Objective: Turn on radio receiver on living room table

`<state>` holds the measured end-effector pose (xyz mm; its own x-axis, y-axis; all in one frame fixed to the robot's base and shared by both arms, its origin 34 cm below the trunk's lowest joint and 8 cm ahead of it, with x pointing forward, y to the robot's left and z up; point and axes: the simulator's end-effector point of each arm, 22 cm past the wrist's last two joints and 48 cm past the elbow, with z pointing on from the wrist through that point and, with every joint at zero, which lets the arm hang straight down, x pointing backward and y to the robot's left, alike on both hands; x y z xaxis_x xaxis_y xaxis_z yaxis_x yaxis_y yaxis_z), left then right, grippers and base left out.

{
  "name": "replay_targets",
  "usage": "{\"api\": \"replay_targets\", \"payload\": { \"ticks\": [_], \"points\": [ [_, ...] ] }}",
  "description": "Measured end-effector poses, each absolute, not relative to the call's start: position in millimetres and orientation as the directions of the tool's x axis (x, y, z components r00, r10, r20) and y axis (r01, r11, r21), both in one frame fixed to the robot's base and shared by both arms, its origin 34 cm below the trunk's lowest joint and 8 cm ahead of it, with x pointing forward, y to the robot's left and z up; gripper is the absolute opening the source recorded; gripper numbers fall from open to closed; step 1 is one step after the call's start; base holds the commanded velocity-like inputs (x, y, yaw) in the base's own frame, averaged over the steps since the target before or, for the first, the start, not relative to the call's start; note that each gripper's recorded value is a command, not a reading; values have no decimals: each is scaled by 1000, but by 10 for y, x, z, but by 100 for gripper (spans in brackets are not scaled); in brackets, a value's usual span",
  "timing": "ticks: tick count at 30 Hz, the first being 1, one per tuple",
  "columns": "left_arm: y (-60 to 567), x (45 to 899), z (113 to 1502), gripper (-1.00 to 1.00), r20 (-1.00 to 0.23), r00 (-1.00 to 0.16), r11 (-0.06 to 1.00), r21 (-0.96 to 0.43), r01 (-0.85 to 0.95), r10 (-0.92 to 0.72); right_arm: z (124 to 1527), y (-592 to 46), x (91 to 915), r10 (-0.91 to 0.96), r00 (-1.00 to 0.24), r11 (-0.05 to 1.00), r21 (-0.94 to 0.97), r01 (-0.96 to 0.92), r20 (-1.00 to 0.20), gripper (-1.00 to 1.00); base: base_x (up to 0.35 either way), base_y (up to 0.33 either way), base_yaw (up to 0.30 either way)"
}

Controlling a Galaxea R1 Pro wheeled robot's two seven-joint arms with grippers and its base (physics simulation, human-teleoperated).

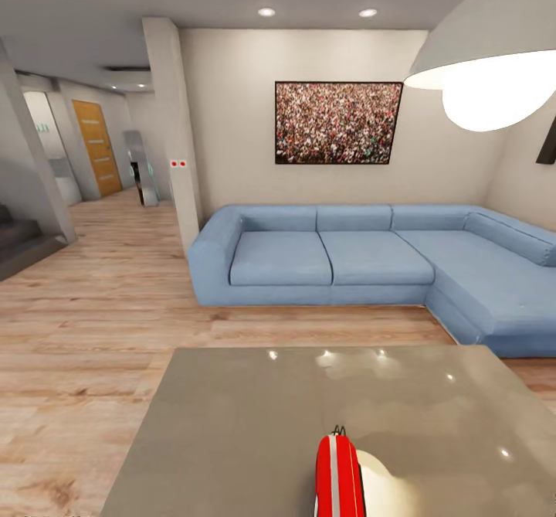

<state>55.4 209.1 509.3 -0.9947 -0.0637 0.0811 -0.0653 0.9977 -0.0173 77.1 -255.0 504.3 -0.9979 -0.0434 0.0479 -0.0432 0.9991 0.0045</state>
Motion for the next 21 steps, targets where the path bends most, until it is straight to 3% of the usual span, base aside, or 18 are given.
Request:
{"api": "replay_targets", "payload": {
  "ticks": [21],
  "points": [
    [2091,398,5416,100,118,-991,998,-15,-67,-65,5358,-2552,618,-43,-996,999,5,-43,81,100,0,0,0]
  ]
}}
